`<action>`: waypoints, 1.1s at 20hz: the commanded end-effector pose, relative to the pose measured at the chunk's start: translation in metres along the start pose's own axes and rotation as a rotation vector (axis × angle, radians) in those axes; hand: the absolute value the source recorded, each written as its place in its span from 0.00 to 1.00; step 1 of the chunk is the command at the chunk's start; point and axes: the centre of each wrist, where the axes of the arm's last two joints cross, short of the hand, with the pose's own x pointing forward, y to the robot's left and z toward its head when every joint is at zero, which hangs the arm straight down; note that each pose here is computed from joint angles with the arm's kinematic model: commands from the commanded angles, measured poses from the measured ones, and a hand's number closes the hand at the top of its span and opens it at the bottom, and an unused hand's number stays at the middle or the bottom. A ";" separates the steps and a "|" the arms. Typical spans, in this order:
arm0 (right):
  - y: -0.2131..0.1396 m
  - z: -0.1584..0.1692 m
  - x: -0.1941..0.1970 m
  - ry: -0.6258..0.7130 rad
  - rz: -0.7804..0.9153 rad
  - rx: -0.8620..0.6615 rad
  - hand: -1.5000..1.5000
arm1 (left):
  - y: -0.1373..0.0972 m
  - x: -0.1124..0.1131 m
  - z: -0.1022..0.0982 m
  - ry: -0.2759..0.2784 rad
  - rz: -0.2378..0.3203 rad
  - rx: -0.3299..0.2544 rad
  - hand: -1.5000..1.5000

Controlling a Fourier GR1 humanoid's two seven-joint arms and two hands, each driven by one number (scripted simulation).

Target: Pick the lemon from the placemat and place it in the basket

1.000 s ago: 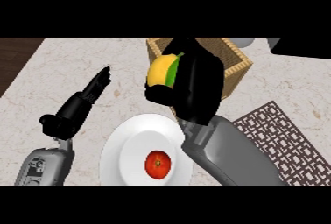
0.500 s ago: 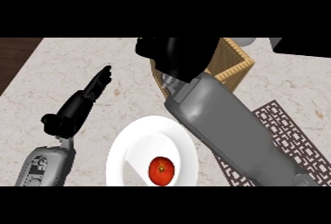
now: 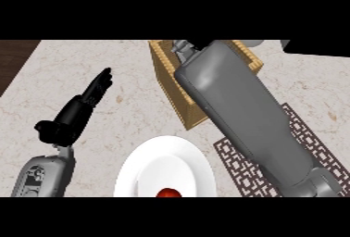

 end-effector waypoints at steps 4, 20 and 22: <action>0.023 -0.011 -0.017 0.295 -0.045 0.040 1.00 | 0.009 0.003 0.001 0.006 -0.014 0.026 0.50; 0.061 0.001 -0.084 0.218 -0.135 -0.162 1.00 | 0.014 0.000 0.017 0.012 -0.012 0.058 0.50; 0.063 -0.012 -0.090 0.247 -0.120 -0.158 0.00 | 0.015 -0.005 0.022 0.015 0.007 0.054 0.50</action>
